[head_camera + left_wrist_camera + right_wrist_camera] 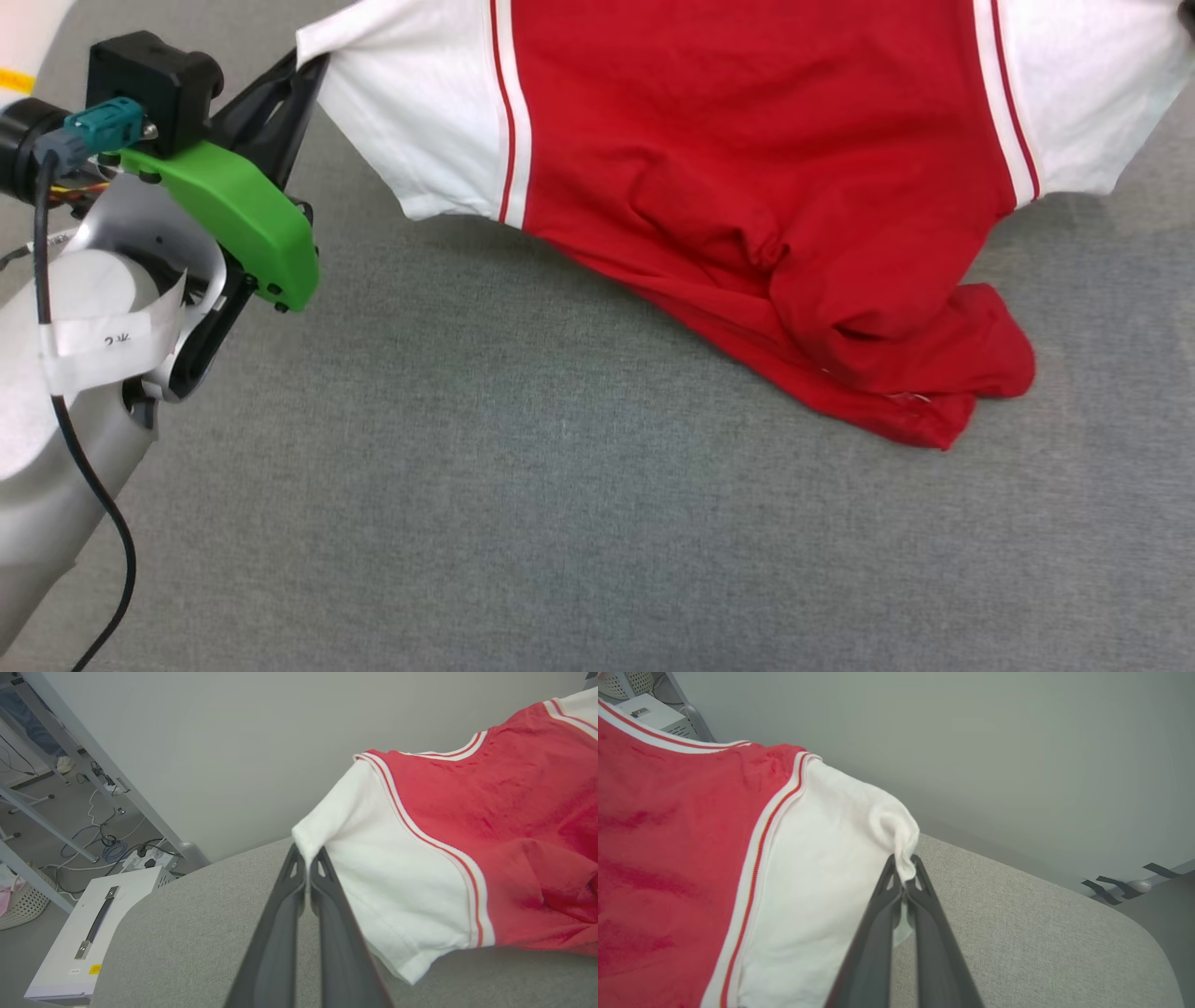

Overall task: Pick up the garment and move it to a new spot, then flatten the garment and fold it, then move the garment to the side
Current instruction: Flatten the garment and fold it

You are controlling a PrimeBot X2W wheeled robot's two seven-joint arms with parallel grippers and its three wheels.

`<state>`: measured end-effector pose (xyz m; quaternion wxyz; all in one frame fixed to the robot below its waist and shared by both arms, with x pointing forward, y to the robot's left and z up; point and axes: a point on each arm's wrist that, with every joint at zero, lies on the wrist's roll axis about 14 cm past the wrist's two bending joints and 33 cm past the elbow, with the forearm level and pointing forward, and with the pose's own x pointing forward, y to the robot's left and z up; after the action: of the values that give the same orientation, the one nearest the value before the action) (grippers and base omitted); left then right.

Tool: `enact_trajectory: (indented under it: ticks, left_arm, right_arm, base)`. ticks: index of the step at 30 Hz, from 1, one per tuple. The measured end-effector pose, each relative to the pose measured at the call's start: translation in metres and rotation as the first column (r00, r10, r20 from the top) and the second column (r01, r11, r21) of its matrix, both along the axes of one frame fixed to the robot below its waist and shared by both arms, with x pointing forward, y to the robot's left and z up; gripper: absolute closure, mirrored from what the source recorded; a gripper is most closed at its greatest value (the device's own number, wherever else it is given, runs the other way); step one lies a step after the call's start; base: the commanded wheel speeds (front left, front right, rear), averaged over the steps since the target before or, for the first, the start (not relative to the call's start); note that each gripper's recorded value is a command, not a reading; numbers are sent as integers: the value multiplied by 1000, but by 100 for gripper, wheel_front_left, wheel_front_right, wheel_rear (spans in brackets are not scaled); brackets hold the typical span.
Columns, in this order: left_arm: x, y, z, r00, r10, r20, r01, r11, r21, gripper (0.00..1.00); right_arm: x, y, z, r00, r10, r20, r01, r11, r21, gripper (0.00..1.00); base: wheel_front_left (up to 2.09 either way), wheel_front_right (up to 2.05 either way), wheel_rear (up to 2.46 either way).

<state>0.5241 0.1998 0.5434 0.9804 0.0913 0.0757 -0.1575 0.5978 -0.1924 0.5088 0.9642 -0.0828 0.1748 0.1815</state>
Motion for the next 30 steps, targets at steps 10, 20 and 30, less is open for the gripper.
enact_trajectory:
  ticks: [10, 20, 30]
  left_arm:
    - [-20, -29, 117, 951, -69, 301, 77, 997, -14, 100]
    - [-47, -60, 230, 825, -139, 547, 158, 987, 13, 100]
    - [-39, -76, 286, 755, -154, 637, 194, 981, 7, 100]
  right_arm:
    - [-28, -10, 117, 953, -19, 304, -3, 997, 71, 100]
    - [-71, -25, 233, 829, -53, 557, 2, 996, 92, 100]
    - [-71, -26, 275, 773, -72, 630, 19, 996, 92, 100]
  base:
    - [0, 0, 0]
    - [0, 0, 0]
    - [0, 0, 0]
